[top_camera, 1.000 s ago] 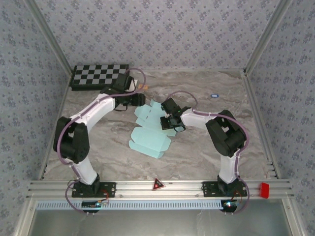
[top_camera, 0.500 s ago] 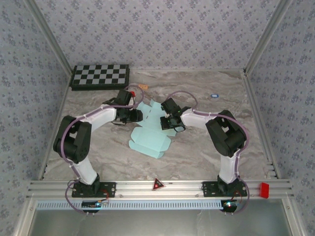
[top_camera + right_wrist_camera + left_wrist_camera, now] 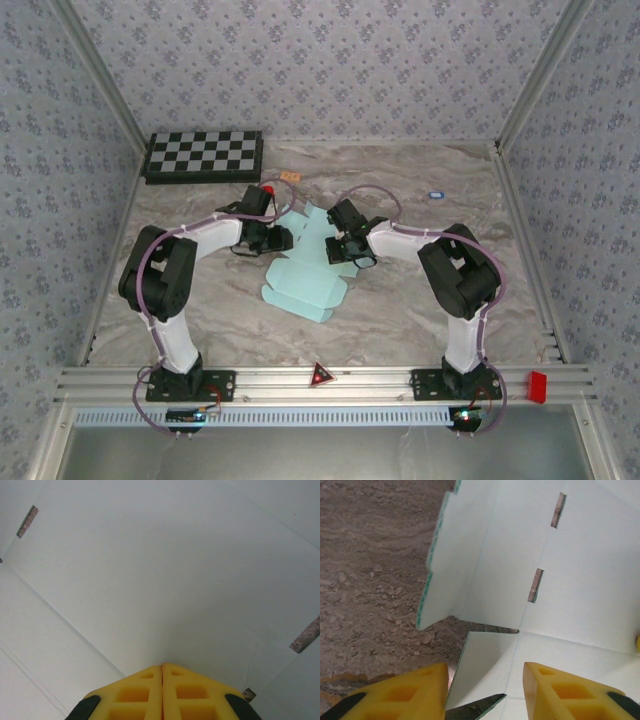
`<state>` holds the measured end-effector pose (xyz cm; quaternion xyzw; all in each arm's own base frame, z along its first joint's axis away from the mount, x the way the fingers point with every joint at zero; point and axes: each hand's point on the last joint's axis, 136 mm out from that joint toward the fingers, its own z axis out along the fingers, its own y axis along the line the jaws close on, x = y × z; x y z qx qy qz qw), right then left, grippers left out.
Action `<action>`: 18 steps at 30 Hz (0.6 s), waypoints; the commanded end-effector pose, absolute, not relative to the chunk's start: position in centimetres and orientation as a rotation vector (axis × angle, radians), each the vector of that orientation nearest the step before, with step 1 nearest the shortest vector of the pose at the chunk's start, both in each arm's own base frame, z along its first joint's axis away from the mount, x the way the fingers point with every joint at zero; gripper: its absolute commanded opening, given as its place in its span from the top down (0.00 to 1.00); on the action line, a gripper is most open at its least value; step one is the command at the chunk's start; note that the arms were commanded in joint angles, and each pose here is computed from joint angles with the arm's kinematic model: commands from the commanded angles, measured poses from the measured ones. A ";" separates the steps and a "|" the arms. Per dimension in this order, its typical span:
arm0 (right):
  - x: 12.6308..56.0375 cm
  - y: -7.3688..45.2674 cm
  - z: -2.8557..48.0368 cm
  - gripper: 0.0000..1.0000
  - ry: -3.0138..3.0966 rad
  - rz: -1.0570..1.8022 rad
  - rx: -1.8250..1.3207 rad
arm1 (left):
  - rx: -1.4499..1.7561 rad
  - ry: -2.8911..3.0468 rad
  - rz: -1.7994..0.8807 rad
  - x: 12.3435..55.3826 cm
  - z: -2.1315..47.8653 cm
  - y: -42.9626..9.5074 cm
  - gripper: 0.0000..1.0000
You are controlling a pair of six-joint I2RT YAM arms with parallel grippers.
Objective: Fold the paper box
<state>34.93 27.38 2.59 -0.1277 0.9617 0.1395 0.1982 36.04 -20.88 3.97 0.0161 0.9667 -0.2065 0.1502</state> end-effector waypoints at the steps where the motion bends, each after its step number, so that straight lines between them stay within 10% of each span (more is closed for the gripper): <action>1: 34.1 25.9 1.3 0.92 2.751 0.288 -0.368 | 0.068 2.720 -0.655 36.8 5.8 -21.8 0.63; 18: 34.1 26.0 1.1 0.93 2.759 0.288 -0.353 | 0.275 2.705 -0.731 34.9 6.5 -25.2 0.65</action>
